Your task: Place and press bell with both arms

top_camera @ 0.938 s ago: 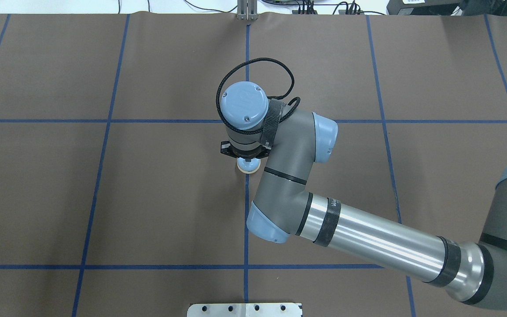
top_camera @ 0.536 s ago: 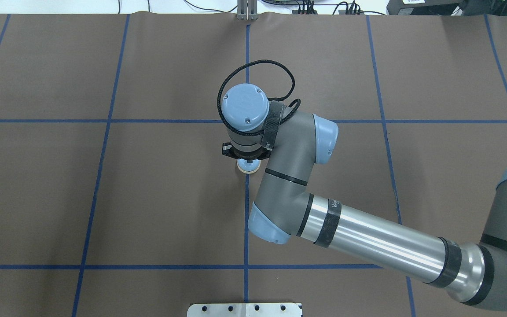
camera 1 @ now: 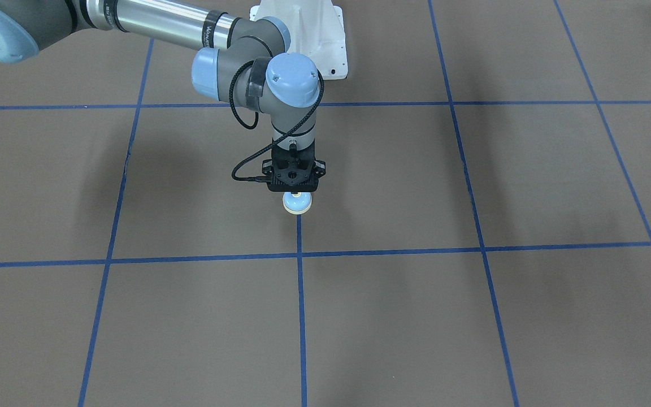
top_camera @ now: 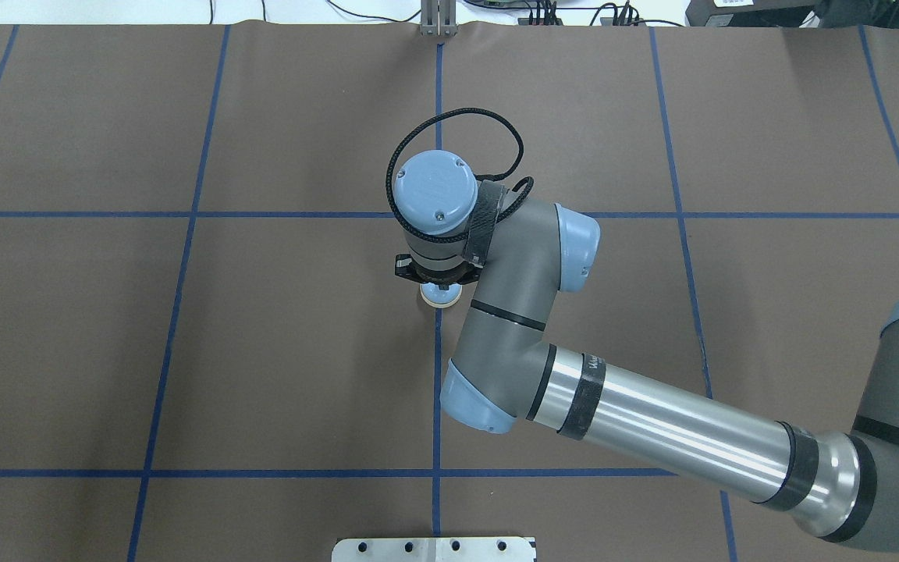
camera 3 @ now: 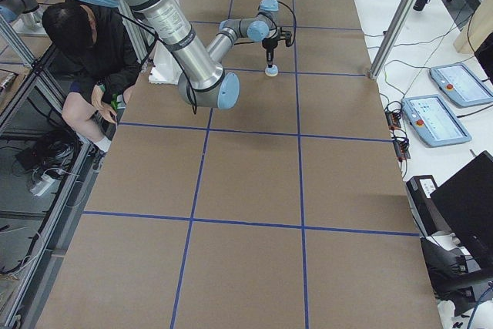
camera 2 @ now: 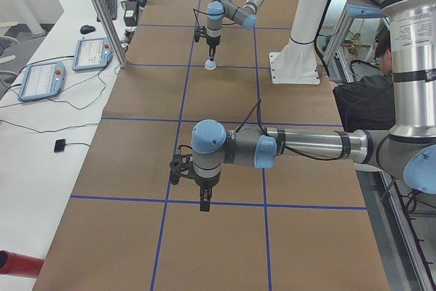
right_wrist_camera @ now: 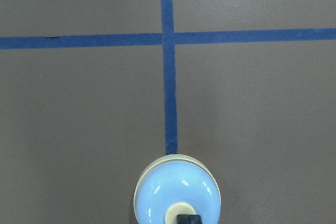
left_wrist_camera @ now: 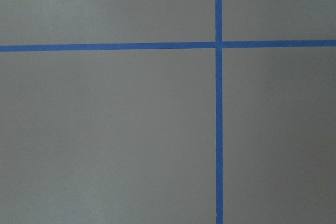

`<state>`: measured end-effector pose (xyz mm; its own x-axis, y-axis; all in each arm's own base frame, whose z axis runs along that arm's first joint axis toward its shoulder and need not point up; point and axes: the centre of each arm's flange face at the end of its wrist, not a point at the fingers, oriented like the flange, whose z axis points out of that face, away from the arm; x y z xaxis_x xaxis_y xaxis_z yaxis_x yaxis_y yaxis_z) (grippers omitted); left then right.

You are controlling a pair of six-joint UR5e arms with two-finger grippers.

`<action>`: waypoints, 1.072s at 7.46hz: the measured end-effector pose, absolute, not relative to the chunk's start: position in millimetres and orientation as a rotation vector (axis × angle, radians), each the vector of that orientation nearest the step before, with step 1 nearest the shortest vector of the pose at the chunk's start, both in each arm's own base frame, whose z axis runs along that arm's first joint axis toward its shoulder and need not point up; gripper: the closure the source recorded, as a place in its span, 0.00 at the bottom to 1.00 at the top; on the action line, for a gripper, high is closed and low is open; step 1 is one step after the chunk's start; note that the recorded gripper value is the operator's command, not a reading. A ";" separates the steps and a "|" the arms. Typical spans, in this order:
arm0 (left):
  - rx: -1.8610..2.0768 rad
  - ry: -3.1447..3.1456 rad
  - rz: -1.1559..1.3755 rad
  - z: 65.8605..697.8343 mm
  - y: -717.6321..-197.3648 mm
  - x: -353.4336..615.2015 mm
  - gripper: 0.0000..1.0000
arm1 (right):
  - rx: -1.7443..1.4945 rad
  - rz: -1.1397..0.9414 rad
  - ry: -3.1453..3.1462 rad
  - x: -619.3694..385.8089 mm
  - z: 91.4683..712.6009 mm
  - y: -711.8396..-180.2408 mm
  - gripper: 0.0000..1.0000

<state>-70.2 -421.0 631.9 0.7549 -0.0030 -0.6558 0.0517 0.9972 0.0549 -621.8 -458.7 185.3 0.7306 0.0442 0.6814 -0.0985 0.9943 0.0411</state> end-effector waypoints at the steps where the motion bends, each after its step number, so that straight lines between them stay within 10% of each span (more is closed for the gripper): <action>1: 0.071 0.715 -0.030 632.2 -421.0 -70.2 0.00 | 0.079 0.078 -0.746 -622.9 185.6 -457.7 1.00; 3: 0.070 0.715 -0.030 632.2 -421.2 -70.2 0.00 | 0.084 0.075 -0.751 -622.3 182.3 -454.8 0.84; 4: 0.071 0.715 -0.030 632.0 -421.7 -70.2 0.00 | 0.093 0.078 -0.774 -613.6 171.0 -456.5 0.06; 8: 0.074 0.715 -0.029 630.8 -422.8 -70.2 0.00 | 0.090 0.084 -0.839 -524.4 155.5 -488.7 0.00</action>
<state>-70.2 -422.8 630.8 0.7550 -0.0013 -0.6557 0.0517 0.9970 0.0575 -524.4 -488.7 155.5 0.6654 0.0389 0.7454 -0.1098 0.9929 0.0462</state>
